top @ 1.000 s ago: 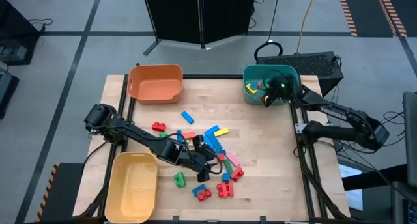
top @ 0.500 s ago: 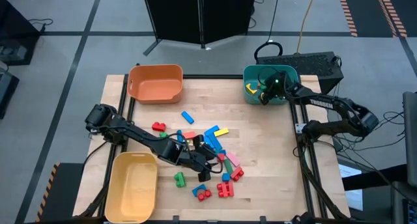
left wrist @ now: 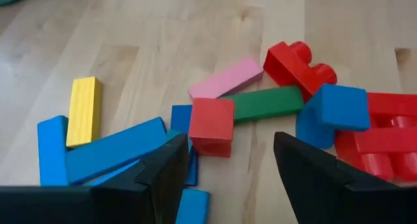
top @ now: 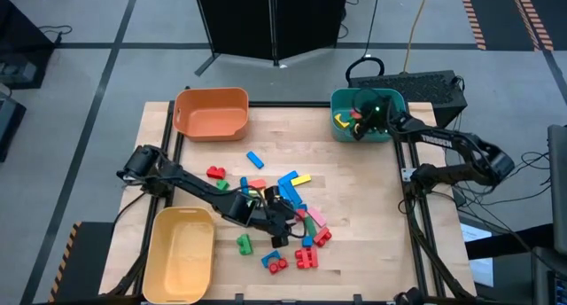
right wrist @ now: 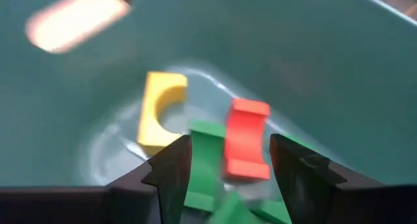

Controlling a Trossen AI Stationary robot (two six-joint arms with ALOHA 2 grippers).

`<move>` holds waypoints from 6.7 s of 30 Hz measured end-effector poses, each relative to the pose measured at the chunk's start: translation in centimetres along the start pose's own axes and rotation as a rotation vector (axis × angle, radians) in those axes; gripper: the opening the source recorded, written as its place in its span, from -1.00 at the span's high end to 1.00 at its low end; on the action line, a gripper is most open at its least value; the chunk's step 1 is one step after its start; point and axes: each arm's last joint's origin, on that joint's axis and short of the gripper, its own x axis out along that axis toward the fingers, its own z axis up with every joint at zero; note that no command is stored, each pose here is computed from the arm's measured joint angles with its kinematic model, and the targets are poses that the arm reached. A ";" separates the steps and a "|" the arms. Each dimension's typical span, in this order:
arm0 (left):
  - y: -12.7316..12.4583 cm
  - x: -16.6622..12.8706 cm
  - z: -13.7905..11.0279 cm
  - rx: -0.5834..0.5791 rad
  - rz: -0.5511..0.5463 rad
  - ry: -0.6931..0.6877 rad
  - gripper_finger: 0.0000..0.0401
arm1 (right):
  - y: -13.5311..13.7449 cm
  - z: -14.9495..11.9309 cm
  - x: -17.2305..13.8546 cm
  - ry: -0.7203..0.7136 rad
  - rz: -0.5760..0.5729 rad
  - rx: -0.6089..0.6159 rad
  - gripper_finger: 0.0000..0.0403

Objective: Sort blocks by size
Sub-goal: Put the red arch block into the blue bin

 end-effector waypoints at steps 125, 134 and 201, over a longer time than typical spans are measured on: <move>3.1 0.5 5.3 0.053 0.031 -0.404 0.14 | 20.5 -4.1 -13.4 -0.314 0.882 -0.424 0.93; 3.5 -0.4 5.1 0.037 0.047 -0.337 -0.05 | 19.9 -3.9 -13.2 -0.341 0.775 -0.451 0.92; -1.2 0.0 1.9 0.082 -0.054 -0.246 -0.06 | -0.8 -1.4 0.3 0.149 -0.166 -0.022 0.89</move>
